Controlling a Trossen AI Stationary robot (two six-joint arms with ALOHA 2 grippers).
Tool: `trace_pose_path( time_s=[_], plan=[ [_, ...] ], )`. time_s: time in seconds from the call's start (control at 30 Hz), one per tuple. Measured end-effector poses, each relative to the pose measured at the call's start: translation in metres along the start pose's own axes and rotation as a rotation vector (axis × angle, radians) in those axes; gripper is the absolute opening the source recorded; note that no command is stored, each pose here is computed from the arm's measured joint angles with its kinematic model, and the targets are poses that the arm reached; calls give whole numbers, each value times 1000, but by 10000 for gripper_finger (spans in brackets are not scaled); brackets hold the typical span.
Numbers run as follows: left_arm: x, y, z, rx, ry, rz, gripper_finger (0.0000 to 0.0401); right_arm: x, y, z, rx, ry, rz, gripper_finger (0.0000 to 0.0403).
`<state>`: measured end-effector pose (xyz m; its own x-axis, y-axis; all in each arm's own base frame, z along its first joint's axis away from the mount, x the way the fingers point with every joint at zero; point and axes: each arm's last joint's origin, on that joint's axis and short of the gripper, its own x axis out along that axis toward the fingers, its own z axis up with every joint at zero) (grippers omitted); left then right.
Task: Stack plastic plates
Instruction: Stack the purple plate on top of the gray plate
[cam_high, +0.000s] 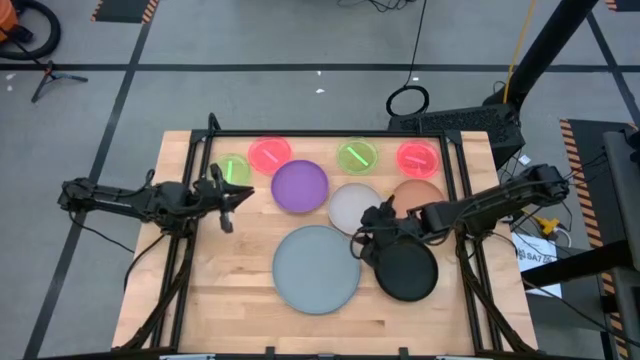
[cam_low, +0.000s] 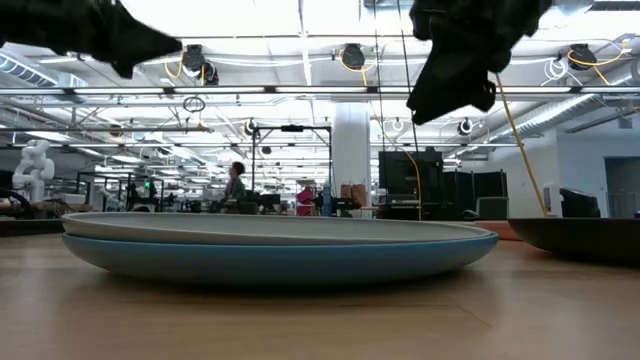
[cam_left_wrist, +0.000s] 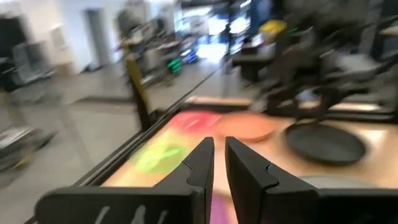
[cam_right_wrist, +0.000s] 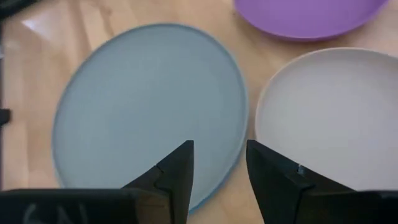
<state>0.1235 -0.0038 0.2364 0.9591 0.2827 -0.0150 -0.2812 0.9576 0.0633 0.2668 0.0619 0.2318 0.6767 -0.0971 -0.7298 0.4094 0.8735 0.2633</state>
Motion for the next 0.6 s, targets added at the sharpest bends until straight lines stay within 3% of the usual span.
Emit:
trace_pose_path(
  time_s=[0.23,0.6],
  plan=[
    [-1,4,-5,15,55,156,49,1,15,37,-78,35,-115,139],
    [-1,5,1,108,7,169,49,46,23,102,-267,56,-191,139]
  ],
)
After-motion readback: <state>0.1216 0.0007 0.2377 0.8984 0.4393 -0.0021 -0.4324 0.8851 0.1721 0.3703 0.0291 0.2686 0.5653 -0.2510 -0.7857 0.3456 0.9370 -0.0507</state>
